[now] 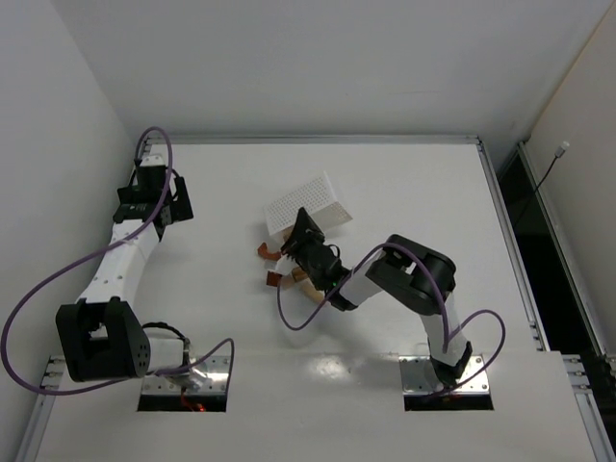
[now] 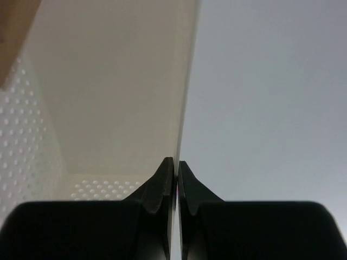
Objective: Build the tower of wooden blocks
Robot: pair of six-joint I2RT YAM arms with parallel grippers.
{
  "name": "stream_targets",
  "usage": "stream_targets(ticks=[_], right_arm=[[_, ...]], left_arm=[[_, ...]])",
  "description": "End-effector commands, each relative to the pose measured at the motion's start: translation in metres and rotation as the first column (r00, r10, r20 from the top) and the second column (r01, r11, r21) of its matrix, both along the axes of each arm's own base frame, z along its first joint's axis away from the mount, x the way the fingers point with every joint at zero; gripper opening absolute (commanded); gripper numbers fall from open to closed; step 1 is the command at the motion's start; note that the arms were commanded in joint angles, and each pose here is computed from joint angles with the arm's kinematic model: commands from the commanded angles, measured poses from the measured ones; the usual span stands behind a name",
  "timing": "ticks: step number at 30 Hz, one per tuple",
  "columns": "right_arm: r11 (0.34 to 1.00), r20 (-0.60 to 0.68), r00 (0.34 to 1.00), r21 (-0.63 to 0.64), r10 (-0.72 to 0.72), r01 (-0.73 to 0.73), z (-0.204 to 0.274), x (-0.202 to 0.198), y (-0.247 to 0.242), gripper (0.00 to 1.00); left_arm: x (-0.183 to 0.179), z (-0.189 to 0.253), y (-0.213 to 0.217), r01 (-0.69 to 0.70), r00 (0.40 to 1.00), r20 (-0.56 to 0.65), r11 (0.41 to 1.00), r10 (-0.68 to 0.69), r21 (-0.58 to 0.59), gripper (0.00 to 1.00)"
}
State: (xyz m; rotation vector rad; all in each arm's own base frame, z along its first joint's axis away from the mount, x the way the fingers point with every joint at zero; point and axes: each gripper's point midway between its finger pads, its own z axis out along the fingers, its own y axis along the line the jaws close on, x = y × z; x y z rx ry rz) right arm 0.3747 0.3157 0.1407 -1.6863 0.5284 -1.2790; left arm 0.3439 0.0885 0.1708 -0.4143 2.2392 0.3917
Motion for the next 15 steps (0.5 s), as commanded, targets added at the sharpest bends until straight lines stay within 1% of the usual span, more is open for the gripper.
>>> stream_targets(ticks=[1, 3, 5, 7, 8, 9, 10, 14, 15], right_arm=[[0.875, 0.369, 0.924, 0.475, -0.103, -0.092, 0.143, -0.021, -0.029, 0.0], [0.855, 0.416, 0.902, 0.503, -0.112, -0.125, 0.166, -0.018, -0.025, 0.0], [0.827, 0.425, 0.891, 0.549, -0.157, -0.117, 0.183, -0.016, -0.03, 0.0], [0.85, 0.395, 0.906, 0.52, -0.15, -0.086, 0.166, -0.018, -0.035, 0.0], [0.872, 0.37, 0.921, 0.483, -0.122, -0.078, 0.148, -0.023, -0.034, 0.0], [0.881, 0.349, 0.928, 0.47, -0.13, -0.053, 0.137, -0.021, -0.036, 0.0], [0.881, 0.349, 0.928, 0.47, -0.13, -0.053, 0.137, -0.021, -0.036, 0.0], [0.817, 0.397, 0.892, 0.574, -0.215, -0.059, 0.18, -0.009, -0.042, 0.0], [0.824, 0.408, 0.89, 0.562, -0.207, -0.066, 0.181, -0.008, -0.045, 0.0]], left_arm=[[0.008, 0.018, 0.005, -0.009, 0.998, 0.064, 1.0, 0.008, 0.007, 1.0], [0.011, 0.024, 0.005, -0.009, 0.997, 0.078, 1.0, 0.008, 0.008, 1.0], [0.012, 0.028, 0.005, -0.009, 0.996, 0.087, 1.0, 0.008, 0.009, 1.0], [0.012, 0.028, 0.005, -0.009, 0.996, 0.087, 1.0, 0.008, 0.009, 1.0], [0.014, 0.022, 0.005, -0.009, 0.997, 0.079, 1.0, 0.008, 0.008, 1.0], [0.014, 0.022, 0.005, -0.009, 0.997, 0.079, 1.0, 0.008, 0.008, 1.0], [0.014, 0.022, 0.005, -0.009, 0.997, 0.079, 1.0, 0.008, 0.008, 1.0], [0.015, 0.029, 0.003, -0.012, 0.995, 0.101, 1.0, 0.012, 0.009, 1.0], [0.018, 0.032, 0.004, -0.005, 0.993, 0.115, 1.0, 0.003, 0.02, 1.0]])
